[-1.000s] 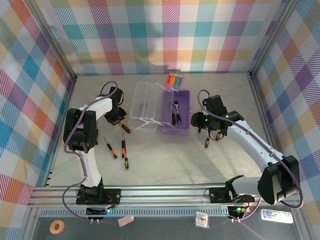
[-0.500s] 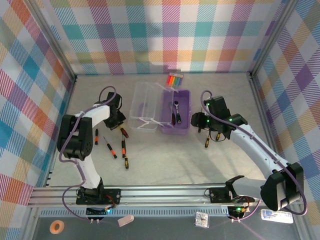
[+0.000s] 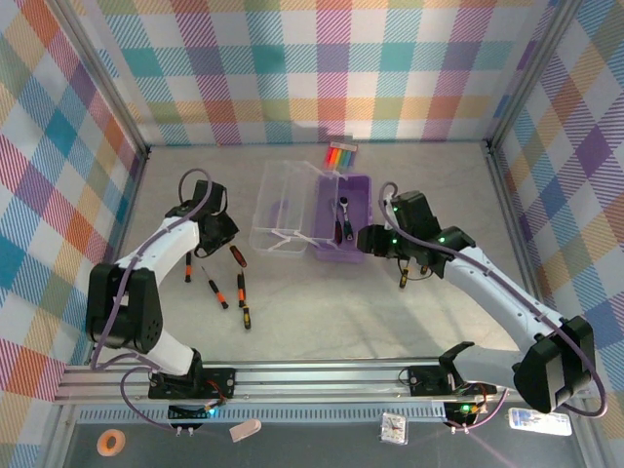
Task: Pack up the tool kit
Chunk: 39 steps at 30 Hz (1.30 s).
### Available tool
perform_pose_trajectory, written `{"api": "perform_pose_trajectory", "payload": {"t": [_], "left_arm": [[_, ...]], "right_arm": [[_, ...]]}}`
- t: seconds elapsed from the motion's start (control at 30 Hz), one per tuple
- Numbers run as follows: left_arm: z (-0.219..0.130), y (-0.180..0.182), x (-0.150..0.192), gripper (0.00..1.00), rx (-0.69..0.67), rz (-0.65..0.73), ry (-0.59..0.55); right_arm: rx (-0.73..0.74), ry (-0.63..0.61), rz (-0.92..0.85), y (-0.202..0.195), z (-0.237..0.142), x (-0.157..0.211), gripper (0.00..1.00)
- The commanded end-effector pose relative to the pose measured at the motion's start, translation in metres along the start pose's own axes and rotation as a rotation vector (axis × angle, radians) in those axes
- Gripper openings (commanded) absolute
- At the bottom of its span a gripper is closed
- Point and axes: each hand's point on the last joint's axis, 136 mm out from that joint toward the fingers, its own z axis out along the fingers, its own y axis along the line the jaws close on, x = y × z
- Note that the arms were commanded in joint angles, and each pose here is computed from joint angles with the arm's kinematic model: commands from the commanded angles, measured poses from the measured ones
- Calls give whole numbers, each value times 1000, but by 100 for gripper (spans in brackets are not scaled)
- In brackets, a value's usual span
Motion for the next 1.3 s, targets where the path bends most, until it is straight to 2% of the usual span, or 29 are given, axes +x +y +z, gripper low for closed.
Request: {"api": "perform_pose_trajectory", "payload": {"t": [0.0,0.27,0.53,0.77,0.93,1.07,1.2,1.27], "left_arm": [[-28,-12,0,0,83,16,-22],[-77,-22,-4,0,226,3,-116],[-112,-33,15,0,379,-41,-88],[-133,-37,28,0,459,-59,-71],[-145,-38,31,0,494,-60,-75],[-146,-40,37,0,522,-70,-59],[-144,-39,41,0,533,-73,-56],[-143,-39,42,0,532,-71,-53]], "right_arm": [[-117,1,-123,47,-6,4,44],[-244,73,-281,128,16,26,50],[-416,164,-401,219,62,36,65],[-558,259,-393,264,89,47,67],[-539,283,-374,266,104,51,61],[-536,284,-360,267,107,51,52],[-524,288,-336,267,111,49,25],[-513,285,-324,265,110,49,17]]}}
